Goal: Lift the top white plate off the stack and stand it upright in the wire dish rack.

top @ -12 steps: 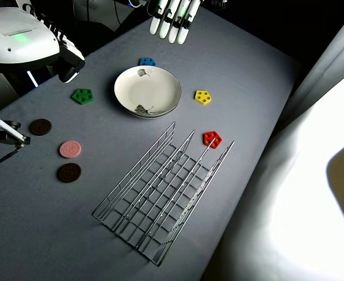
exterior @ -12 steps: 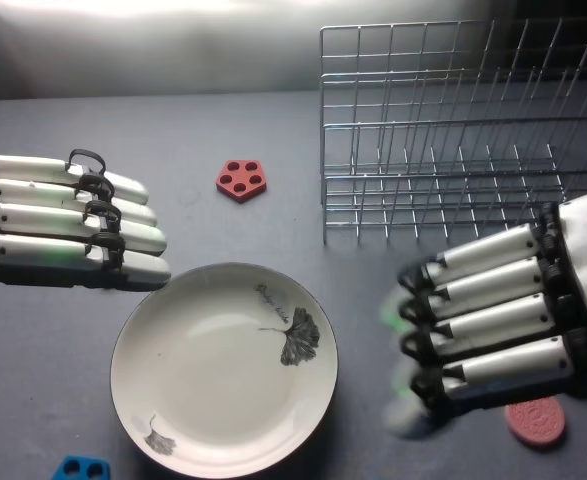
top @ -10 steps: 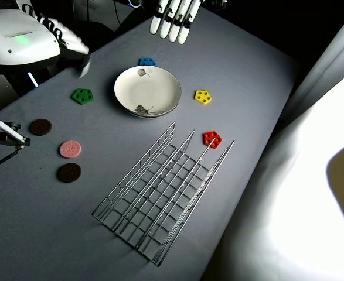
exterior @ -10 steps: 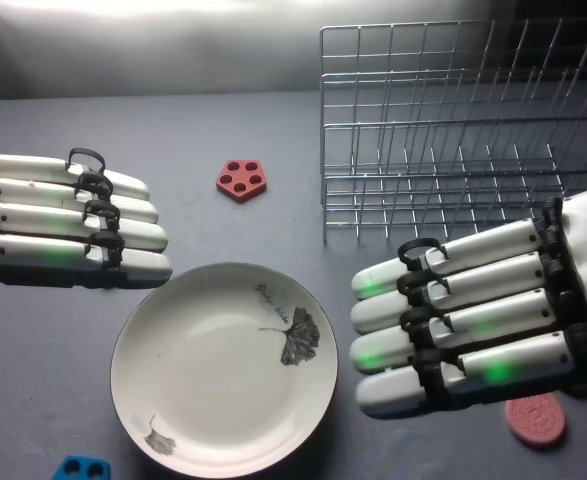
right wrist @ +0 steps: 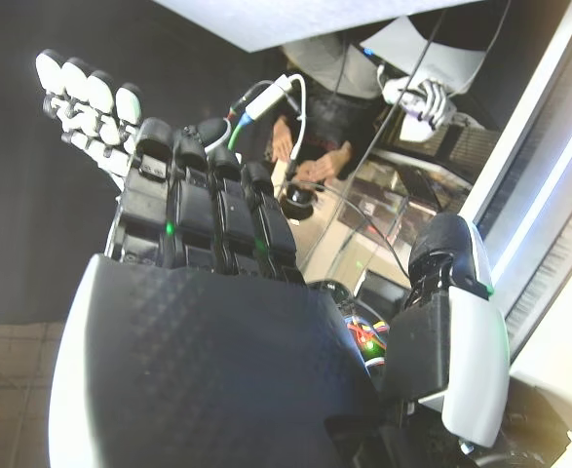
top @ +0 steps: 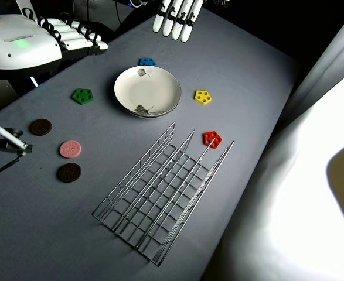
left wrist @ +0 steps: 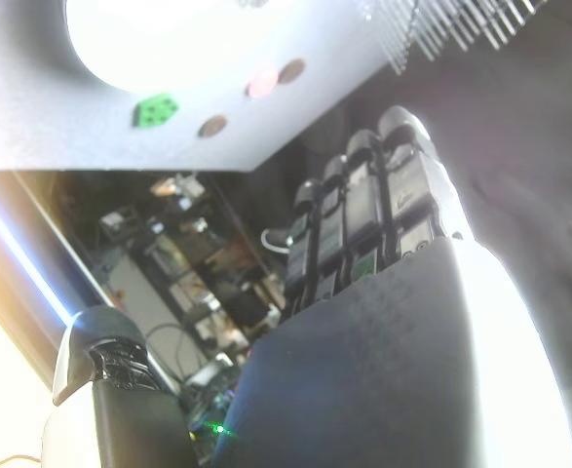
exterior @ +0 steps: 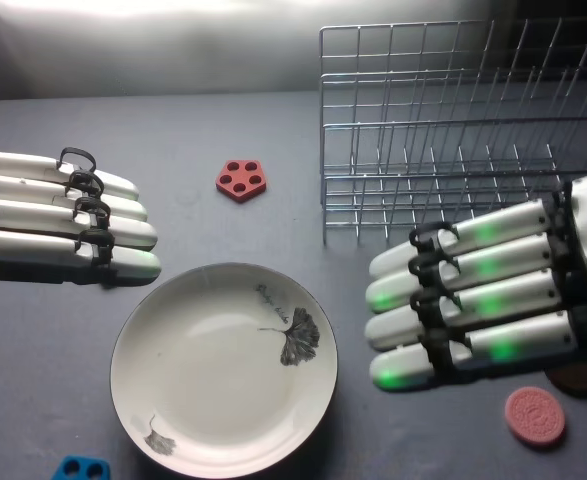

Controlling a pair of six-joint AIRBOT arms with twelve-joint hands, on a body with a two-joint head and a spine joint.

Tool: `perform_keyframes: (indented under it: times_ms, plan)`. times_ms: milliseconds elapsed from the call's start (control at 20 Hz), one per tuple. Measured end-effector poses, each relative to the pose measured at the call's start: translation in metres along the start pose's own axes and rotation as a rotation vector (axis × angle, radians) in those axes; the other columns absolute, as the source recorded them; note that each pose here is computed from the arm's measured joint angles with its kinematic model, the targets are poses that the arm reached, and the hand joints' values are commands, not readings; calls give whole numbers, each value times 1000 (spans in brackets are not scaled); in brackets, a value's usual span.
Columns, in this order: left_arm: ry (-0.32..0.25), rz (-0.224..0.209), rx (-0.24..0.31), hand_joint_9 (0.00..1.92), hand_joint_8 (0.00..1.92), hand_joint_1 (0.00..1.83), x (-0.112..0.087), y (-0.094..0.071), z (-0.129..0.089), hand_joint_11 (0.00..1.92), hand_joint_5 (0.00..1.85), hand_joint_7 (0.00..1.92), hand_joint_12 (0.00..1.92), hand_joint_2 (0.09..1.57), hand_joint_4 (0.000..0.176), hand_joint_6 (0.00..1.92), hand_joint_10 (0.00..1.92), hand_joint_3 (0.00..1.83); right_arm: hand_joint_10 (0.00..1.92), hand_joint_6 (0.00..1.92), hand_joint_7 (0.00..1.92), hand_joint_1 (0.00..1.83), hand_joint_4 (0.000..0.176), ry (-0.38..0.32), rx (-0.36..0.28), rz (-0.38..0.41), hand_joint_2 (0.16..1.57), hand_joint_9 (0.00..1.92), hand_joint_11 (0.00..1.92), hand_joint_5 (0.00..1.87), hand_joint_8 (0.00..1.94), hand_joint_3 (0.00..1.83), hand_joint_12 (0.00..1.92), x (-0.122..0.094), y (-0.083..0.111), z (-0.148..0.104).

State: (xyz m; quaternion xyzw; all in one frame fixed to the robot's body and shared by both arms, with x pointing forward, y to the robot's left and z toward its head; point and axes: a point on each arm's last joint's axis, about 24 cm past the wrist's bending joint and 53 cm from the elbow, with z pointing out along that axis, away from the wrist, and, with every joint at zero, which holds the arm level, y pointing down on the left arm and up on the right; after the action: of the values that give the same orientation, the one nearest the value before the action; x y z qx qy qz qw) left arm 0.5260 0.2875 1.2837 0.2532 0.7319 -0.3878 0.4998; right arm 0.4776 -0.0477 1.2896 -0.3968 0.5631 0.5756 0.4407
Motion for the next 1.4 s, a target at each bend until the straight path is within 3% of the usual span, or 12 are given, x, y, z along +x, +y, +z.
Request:
perform_keyframes:
  times_ms: [200,350,550,1150,1400]
  plan:
    - [47,16,1,79,0,270,11,0,0,73,74,76,101,932,0,0,0,2,0,0,43,270,0,18,-4,15,1015,43,70,51,0,3,105,9,-4,4]
    - [77,53,3,99,7,253,18,4,2,90,96,102,99,926,0,5,5,0,4,3,44,290,0,22,3,22,1008,52,80,57,3,0,101,11,-7,3]
    - [141,89,37,111,3,264,39,1,13,112,99,109,99,927,0,2,4,1,2,1,53,269,0,24,14,24,1015,58,93,62,2,2,96,12,-12,4]
    - [254,131,25,122,0,261,75,10,30,117,100,114,75,934,0,0,3,2,6,7,48,277,0,36,27,25,1028,58,99,45,7,0,75,17,-20,13]
    - [309,119,15,139,6,255,92,16,34,145,130,133,79,941,0,10,6,3,2,6,51,300,0,51,49,-28,1040,55,100,52,5,4,70,22,-23,19]
